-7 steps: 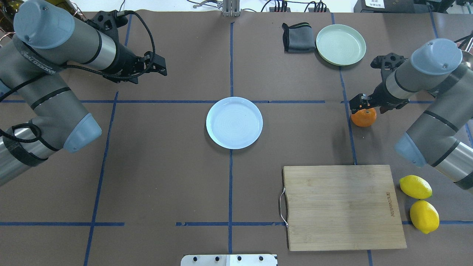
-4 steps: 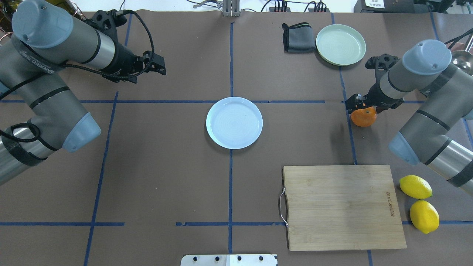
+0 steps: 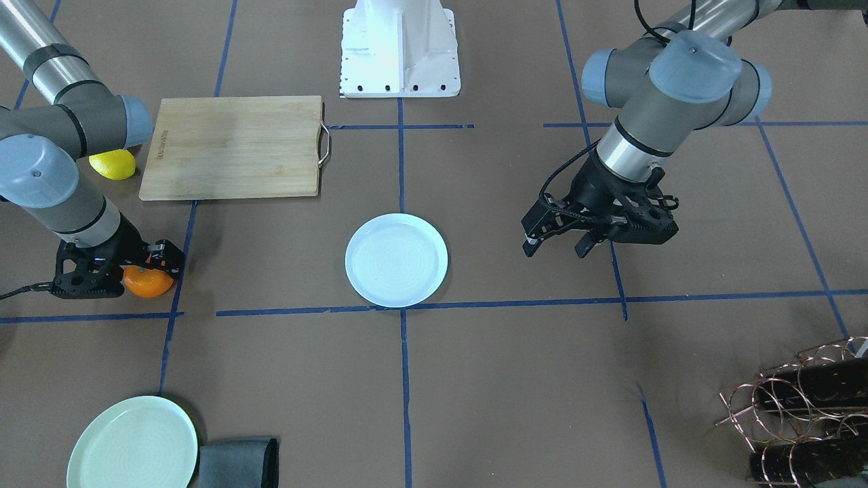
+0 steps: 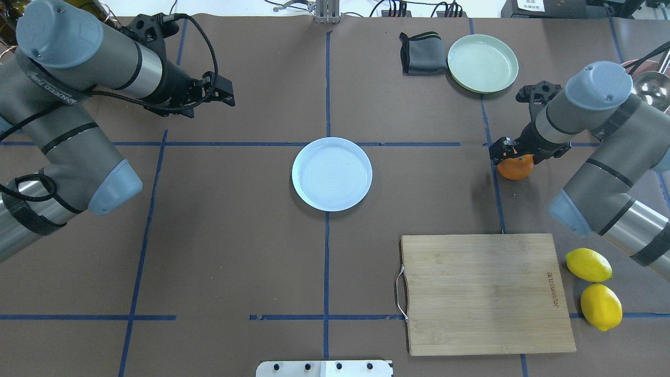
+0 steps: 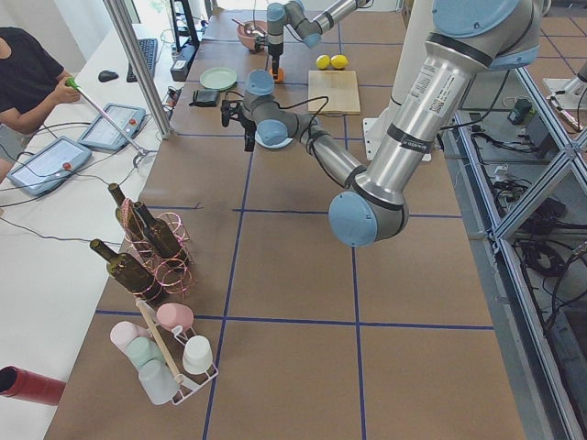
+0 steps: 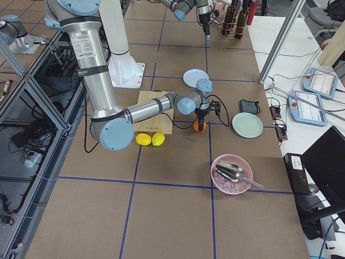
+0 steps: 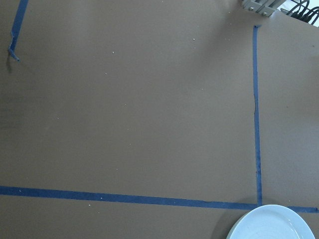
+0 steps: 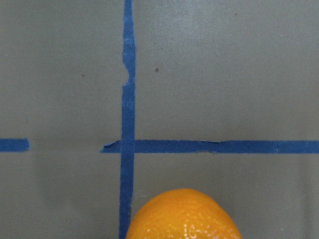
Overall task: Pick orange to plate
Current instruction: 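Lower the right gripper and close it around the orange, then lift the orange and carry it over the light blue plate with the right gripper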
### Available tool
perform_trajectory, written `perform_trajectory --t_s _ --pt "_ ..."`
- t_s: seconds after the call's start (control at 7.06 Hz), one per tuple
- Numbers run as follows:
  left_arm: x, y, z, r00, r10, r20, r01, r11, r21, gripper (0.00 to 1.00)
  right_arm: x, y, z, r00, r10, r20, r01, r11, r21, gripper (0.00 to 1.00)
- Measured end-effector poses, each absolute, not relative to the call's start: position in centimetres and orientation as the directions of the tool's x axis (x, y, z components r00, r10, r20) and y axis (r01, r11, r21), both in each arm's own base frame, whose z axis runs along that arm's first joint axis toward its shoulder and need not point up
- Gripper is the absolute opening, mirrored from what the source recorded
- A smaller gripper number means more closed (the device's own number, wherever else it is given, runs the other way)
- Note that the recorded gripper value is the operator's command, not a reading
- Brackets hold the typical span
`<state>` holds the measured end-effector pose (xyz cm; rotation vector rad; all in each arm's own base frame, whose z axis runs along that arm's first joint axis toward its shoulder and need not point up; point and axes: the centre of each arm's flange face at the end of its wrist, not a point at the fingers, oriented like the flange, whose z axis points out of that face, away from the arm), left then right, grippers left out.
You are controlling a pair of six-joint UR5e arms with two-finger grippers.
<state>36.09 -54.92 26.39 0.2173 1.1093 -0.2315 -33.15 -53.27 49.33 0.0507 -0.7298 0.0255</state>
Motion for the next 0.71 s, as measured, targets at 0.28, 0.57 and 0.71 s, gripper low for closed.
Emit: perform_trajectory --t_s 0.28,0.57,0.71 --pt "36.0 -55.0 26.4 0.426 -0.076 -0.901 0.292 0.955 0.058 1.00 -33.2 -53.2 49.5 0.746 0.006 0.666 -0.039 0.999 0.035 0.58" --pt "35.5 -55.4 26.5 0.427 -0.079 -0.901 0.301 0.952 0.059 1.00 -33.2 -53.2 49.1 0.742 0.005 0.671 -0.041 0.998 0.038 0.00" --pt "34.9 -55.6 26.6 0.425 -0.082 -0.901 0.301 0.952 0.055 1.00 -33.1 -53.2 48.3 0.735 -0.003 0.678 -0.041 0.998 0.048 0.00"
